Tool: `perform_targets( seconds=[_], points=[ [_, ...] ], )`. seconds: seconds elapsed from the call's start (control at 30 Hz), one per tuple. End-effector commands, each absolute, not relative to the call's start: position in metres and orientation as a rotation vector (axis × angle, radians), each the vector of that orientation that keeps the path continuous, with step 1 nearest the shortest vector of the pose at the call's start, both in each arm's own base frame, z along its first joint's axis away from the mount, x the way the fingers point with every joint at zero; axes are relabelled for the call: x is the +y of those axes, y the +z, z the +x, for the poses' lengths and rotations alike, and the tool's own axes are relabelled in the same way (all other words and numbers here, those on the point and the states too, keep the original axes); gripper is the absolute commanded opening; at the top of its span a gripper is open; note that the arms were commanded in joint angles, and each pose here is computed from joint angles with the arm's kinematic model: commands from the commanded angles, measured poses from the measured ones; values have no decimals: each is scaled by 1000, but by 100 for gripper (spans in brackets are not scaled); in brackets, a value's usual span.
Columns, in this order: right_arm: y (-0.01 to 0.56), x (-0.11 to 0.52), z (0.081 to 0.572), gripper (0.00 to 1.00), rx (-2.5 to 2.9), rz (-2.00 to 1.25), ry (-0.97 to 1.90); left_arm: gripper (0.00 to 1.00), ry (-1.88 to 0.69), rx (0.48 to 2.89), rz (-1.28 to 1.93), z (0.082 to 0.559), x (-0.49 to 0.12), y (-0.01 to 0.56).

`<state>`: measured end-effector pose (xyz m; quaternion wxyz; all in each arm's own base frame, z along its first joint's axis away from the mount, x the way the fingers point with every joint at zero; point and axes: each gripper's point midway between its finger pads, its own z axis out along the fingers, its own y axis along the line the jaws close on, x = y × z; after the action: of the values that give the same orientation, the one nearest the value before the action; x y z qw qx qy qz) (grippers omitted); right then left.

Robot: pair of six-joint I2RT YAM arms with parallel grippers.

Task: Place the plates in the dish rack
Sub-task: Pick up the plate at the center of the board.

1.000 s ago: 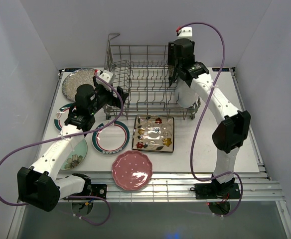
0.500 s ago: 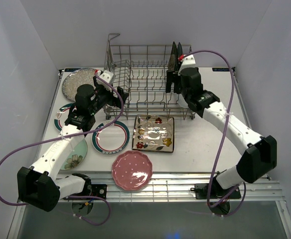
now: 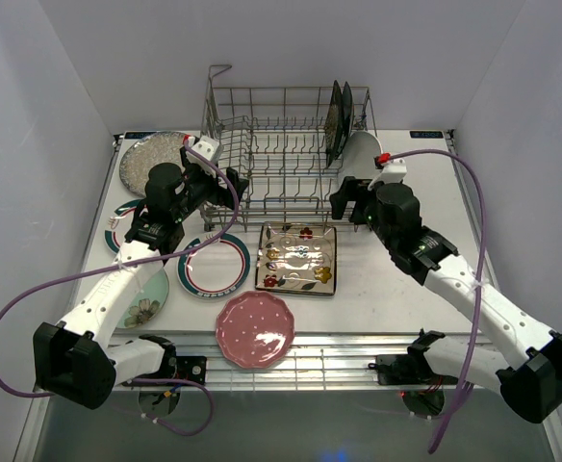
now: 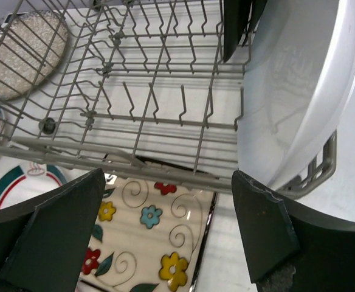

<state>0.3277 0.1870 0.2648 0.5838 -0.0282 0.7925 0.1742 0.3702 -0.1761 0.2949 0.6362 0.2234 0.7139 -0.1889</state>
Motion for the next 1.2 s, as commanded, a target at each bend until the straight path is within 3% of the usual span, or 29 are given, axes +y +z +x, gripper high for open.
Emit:
perform_targets(
  seconds=[0.0,0.23,0.3,0.6,1.17],
  points=[
    [276,187,313,90,1838,43,499,98,-426,1609,511,368,-176,300],
    [262,180,285,90,1874,63,571,98,-425,1608,512,367,-176,300],
    [258,183,276,94,1886,31,604,98,-425,1605,512,367,-176,302],
    [222,199,247,90,1866,-125,756,98,-436,1597,519,363,-178,303],
    [151,206,232,90,1904,-80,874,98,-450,1521,597,345,-181,303]
  ],
)
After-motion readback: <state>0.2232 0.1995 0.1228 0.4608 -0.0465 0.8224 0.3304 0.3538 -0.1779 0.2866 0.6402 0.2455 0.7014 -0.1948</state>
